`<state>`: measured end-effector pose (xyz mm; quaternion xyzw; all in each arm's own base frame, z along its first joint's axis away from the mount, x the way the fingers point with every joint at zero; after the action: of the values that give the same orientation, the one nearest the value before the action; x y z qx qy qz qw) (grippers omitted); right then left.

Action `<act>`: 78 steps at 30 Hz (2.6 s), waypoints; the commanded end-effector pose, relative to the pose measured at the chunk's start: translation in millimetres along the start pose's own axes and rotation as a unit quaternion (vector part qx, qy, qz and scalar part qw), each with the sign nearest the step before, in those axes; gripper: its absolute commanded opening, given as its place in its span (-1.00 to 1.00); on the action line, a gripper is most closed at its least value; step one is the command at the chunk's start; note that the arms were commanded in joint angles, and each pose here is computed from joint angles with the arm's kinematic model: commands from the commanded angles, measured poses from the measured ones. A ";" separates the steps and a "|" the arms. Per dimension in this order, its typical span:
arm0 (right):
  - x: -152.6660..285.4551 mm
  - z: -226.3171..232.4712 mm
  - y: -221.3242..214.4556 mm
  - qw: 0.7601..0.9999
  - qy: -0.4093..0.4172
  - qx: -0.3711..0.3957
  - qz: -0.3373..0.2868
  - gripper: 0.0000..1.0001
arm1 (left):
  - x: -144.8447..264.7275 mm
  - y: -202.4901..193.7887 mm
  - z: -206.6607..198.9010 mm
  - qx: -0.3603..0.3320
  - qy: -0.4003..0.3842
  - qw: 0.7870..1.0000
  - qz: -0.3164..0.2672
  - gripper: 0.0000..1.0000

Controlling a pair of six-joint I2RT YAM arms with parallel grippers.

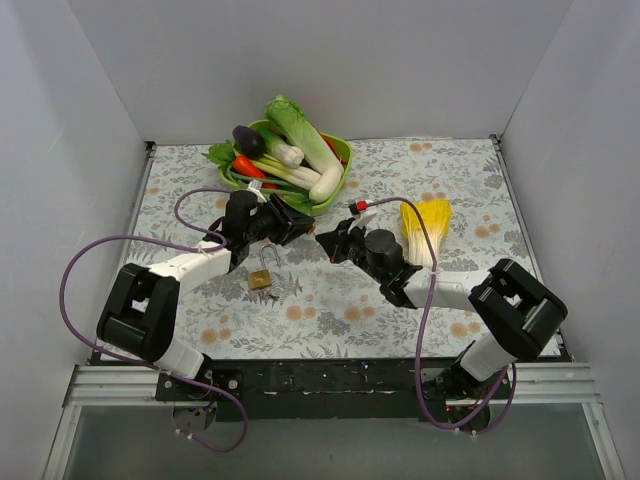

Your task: Unlock with the key

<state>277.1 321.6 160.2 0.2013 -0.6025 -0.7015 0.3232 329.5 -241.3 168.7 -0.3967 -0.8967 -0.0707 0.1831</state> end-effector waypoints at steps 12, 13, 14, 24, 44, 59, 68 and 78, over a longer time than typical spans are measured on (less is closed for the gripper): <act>-26.1 8.8 40.3 0.997 -0.014 -0.016 -0.072 -0.97 | 13.1 -9.9 -13.8 0.002 -0.033 0.999 0.011 -1.00; -27.7 9.2 39.0 0.997 -0.014 -0.015 -0.070 -0.97 | 13.3 -9.6 -13.6 0.004 -0.033 0.999 0.011 -1.00; -28.4 10.2 38.8 0.997 -0.014 -0.016 -0.070 -0.97 | 13.2 -10.3 -13.3 0.005 -0.033 0.999 0.012 -1.00; -32.8 11.7 46.2 0.997 -0.017 -0.016 -0.080 -0.97 | 15.8 -14.0 -14.9 0.009 -0.040 0.999 0.018 -1.00; -37.4 9.5 62.4 0.996 -0.026 -0.011 -0.085 -0.97 | 14.8 -25.8 -17.4 -0.017 -0.043 0.999 0.023 -1.00; -38.9 1.9 58.3 0.995 -0.037 -0.013 -0.087 -0.97 | 15.8 -31.5 -21.6 -0.024 -0.048 0.998 0.028 -1.00; -29.4 2.1 46.3 0.997 -0.032 -0.014 -0.064 -0.97 | 16.5 -25.9 -24.6 -0.037 -0.043 0.998 0.012 -1.00; -4.6 13.9 41.0 1.000 0.000 0.009 -0.030 -0.37 | 17.8 -17.4 -24.3 -0.037 -0.042 0.998 0.000 -1.00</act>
<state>285.2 334.6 176.8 0.1910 -0.6058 -0.7039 0.3177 326.0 -240.5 173.0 -0.3702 -0.9106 -0.0849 0.1628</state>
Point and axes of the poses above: each gripper's point midway between its finger pads, its own x axis back along the fingers, its own z axis along the line the jaws close on, y = z × x, the point moved 3 cm from there along x, back along the fingers, and after that the axes turned 14 degrees about x, right-handed, at the moved point
